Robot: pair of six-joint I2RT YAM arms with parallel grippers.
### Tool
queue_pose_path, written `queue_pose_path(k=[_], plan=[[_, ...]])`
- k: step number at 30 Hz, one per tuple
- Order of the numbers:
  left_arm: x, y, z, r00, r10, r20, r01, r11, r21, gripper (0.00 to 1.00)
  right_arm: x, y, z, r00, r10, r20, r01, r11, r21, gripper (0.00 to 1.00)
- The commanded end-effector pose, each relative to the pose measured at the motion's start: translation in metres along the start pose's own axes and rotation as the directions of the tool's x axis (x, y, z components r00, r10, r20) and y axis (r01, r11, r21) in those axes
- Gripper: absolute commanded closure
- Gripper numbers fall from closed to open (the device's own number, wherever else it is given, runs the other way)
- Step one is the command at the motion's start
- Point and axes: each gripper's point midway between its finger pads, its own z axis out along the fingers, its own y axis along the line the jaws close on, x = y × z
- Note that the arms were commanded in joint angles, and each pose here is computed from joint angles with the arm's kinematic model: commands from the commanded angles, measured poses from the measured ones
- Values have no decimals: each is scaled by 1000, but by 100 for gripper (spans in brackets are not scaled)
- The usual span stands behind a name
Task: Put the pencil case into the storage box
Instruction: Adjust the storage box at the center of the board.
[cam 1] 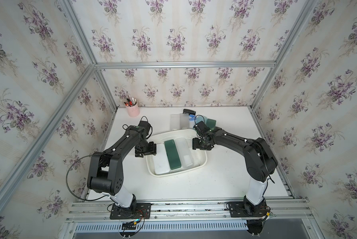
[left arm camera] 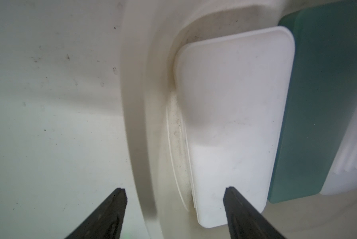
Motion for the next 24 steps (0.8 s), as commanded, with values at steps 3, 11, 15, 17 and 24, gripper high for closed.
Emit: queue_pose_path(k=[3, 11, 15, 17, 24], plan=[[-11, 3, 2, 1000, 28, 12, -27, 999, -27, 24, -5, 13, 4, 998, 52, 18, -51, 997, -56, 29], [-33, 7, 4, 1000, 21, 17, -21, 999, -48, 31, 0, 39, 4, 995, 97, 9, -96, 990, -104, 32], [-49, 10, 1, 999, 24, 34, -22, 998, -61, 31, 7, 56, 10, 996, 87, -12, -88, 989, -117, 32], [-56, 13, -1, 999, 25, 34, -23, 997, -71, 31, 8, 63, 12, 997, 80, -17, -81, 989, -124, 32], [-64, 29, 2, 999, 26, 19, -24, 994, -110, 28, 6, 71, 12, 998, 68, -15, -70, 990, -121, 23]])
